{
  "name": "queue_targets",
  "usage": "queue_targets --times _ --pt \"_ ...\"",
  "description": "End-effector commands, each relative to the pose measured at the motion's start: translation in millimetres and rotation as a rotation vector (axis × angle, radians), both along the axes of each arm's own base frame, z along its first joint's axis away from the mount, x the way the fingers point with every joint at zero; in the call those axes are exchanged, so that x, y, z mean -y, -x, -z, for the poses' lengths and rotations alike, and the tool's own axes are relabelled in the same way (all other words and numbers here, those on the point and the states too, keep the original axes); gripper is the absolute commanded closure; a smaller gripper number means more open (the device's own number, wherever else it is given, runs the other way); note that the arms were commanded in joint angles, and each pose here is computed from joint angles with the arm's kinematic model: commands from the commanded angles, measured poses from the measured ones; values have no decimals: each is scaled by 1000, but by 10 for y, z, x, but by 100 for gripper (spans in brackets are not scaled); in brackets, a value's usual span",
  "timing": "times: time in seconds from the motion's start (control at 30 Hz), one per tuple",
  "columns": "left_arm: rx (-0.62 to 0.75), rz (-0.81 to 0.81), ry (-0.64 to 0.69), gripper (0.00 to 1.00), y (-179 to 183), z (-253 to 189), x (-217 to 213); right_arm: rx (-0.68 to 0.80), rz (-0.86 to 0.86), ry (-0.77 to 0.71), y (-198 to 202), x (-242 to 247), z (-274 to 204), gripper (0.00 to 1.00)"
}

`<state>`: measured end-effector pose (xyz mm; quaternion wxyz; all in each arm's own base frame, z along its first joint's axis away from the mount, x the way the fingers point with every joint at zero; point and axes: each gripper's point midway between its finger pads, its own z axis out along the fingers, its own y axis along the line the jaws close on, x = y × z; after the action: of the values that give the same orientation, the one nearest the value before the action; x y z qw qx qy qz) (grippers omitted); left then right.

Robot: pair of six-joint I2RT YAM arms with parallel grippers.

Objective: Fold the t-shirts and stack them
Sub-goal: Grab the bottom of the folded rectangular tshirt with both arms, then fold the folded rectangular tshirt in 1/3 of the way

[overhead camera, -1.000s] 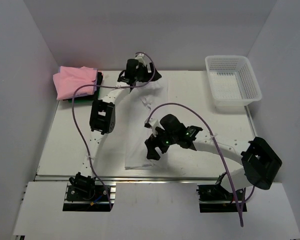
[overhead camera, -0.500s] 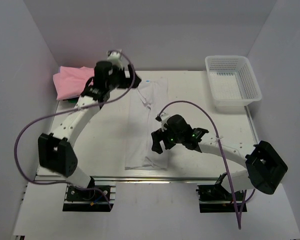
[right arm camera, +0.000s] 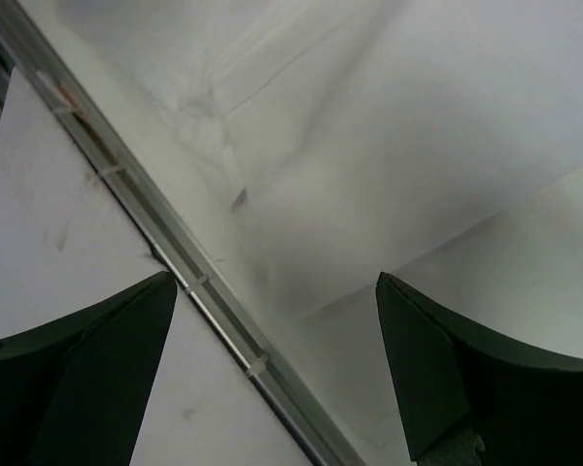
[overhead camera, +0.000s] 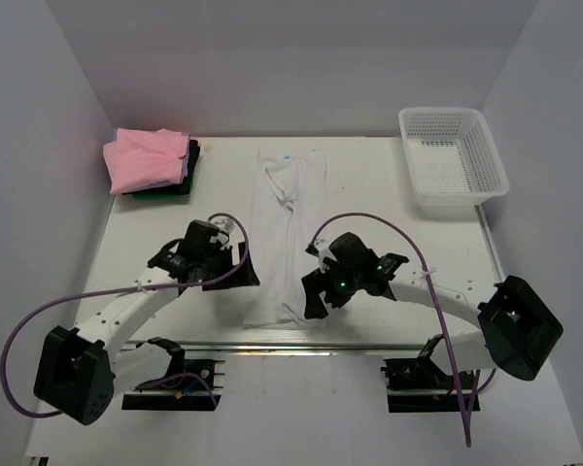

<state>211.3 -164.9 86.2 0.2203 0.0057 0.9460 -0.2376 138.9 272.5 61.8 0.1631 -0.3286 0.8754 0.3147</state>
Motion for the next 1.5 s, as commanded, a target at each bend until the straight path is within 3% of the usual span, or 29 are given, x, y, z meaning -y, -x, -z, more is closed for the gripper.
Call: queue_targets --times 0.0,0.17,0.3,0.43,0.53,0.63,0.67,0.77,0.8,0.9,1.17,1.47 --pt "-146 63 59 2 490 73 89 -97 -66 -6 261 11 3 11" --pt "-300 120 55 17 909 381 108 -181 -41 35 436 101 145 16" --pt "-322 128 -20 26 940 494 77 -185 8 56 381 78 222 22" --pt "-319 161 -9 35 953 565 176 -176 26 78 343 78 311 25" --pt "-310 157 -52 42 923 650 157 -177 31 81 329 63 350 33" --pt "-287 156 -45 50 867 659 206 -184 53 88 310 55 384 46" --pt "-291 148 -42 60 858 669 217 -178 65 86 285 49 393 51" --pt "-271 154 -40 76 830 666 244 -182 84 81 281 51 388 78" --pt "-261 144 -55 80 807 679 221 -179 86 81 282 56 397 99" --pt "-206 136 -41 100 660 547 287 -137 114 63 199 34 346 100" --pt "-27 197 50 100 373 67 533 -14 136 -5 -55 -66 6 100" --pt "183 -42 -64 100 -543 -351 426 153 370 39 -877 17 -236 100"
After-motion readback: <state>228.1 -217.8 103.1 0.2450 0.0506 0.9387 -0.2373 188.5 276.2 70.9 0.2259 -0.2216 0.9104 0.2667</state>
